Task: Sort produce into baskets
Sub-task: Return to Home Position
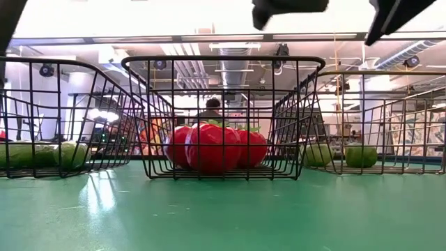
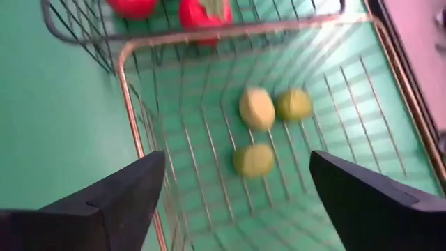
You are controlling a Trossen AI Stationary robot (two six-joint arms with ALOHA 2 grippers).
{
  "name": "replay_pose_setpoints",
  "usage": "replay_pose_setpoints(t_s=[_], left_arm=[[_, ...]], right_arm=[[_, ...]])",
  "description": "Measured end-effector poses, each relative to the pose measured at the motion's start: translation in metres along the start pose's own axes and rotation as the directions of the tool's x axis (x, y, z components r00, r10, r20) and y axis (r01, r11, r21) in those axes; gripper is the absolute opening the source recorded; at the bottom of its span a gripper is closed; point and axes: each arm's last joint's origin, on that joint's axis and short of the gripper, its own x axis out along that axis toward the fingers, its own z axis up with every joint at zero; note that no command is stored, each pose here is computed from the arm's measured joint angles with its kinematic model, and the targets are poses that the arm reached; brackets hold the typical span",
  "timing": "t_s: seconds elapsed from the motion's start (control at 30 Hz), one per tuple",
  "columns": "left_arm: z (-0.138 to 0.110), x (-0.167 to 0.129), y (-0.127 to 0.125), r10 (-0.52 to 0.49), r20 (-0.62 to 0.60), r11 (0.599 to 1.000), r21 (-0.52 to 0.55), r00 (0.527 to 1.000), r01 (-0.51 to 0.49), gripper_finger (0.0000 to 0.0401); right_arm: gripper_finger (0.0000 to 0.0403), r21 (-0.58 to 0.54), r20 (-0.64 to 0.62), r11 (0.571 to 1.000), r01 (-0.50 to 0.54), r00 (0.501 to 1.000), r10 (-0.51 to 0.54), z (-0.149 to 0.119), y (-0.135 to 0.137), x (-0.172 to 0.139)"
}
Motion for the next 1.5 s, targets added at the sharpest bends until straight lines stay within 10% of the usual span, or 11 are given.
replay_pose_setpoints(t_s=[0.27, 0.57, 0.8, 1.1, 1.27, 1.5], left_arm=[[-0.045, -0.102, -0.006, 0.009, 0.243, 0.998, -0.059, 0.970, 0.005, 0.0007], [-0.111, -0.201, 0.014, 0.306, 0.322, 0.916, -0.355, 0.896, -0.185, 0.0002], [-0.156, -0.236, 0.014, 0.217, 0.429, 0.932, -0.357, 0.877, -0.056, 0.0002], [-0.203, -0.259, 0.017, 0.112, 0.518, 0.980, -0.201, 0.848, -0.006, 0.0002], [-0.217, -0.265, 0.022, 0.204, 0.538, 0.973, -0.206, 0.817, -0.107, 0.0002], [-0.228, -0.271, 0.022, 0.161, 0.602, 0.985, -0.149, 0.782, -0.088, 0.0002]], right_arm=[[0.0211, -0.120, 0.162, 0.992, -0.038, 0.985, 0.057, 0.029, 0.000, 0.009], [0.0025, -0.304, 0.404, 0.949, -0.085, 0.891, 0.209, 0.070, -0.005, 0.018], [0.0013, -0.396, 0.557, 0.900, -0.182, 0.731, 0.393, 0.081, -0.018, 0.020], [0.0012, -0.355, 0.739, 0.906, -0.229, 0.525, 0.422, 0.010, -0.062, -0.007], [0.0013, -0.219, 0.763, 0.951, -0.218, 0.569, 0.306, -0.039, -0.090, -0.008], [0.0013, -0.013, 0.783, 0.879, -0.477, 0.542, 0.306, -0.081, -0.107, -0.005]])
